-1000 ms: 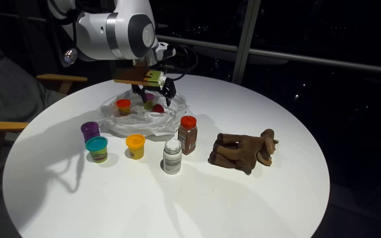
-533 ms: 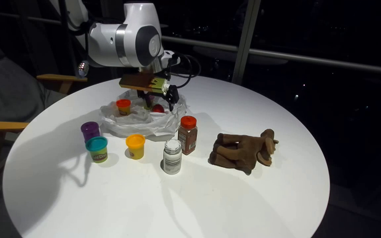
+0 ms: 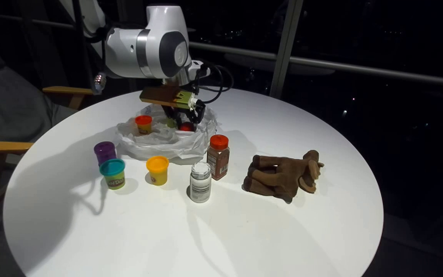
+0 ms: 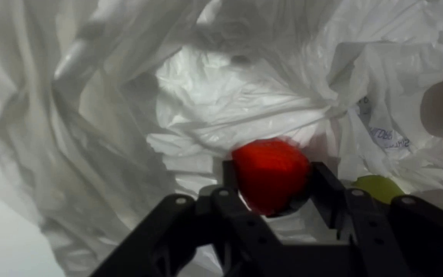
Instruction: Pick the object and the bottles from the plastic bag and put them on the table
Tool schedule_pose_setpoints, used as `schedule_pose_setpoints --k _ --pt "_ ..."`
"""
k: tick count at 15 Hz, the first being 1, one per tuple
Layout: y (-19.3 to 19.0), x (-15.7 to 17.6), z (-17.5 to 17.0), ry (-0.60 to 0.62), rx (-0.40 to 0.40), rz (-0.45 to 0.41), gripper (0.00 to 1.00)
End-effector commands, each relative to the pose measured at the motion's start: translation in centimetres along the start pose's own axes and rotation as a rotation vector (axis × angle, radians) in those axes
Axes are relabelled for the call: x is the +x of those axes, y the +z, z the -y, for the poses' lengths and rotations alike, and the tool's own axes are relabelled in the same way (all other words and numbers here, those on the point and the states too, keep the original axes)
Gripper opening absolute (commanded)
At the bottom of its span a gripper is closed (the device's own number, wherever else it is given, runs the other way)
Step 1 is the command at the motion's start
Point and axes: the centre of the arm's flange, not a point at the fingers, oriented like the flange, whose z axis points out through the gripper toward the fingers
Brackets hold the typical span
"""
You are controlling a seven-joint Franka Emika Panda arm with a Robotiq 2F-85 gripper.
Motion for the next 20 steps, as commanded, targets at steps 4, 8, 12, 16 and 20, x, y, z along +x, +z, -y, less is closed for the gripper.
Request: schedule_pose_setpoints --k 4,8,12,16,20 --pt "-2.8 0.3 1.1 0.034 0.0 -0.063 0.25" --pt "-5.9 0.5 2.6 0.01 -0.042 -0.119 0.25" --pt "-10.1 -1.6 6.2 -0.018 -0.073 -0.094 0.25" --pt "-12.4 -5.8 11.5 -0.084 -0.006 0.027 0.25" --pt "-13.4 -10.4 17.0 -0.199 0.072 0.136 0.25"
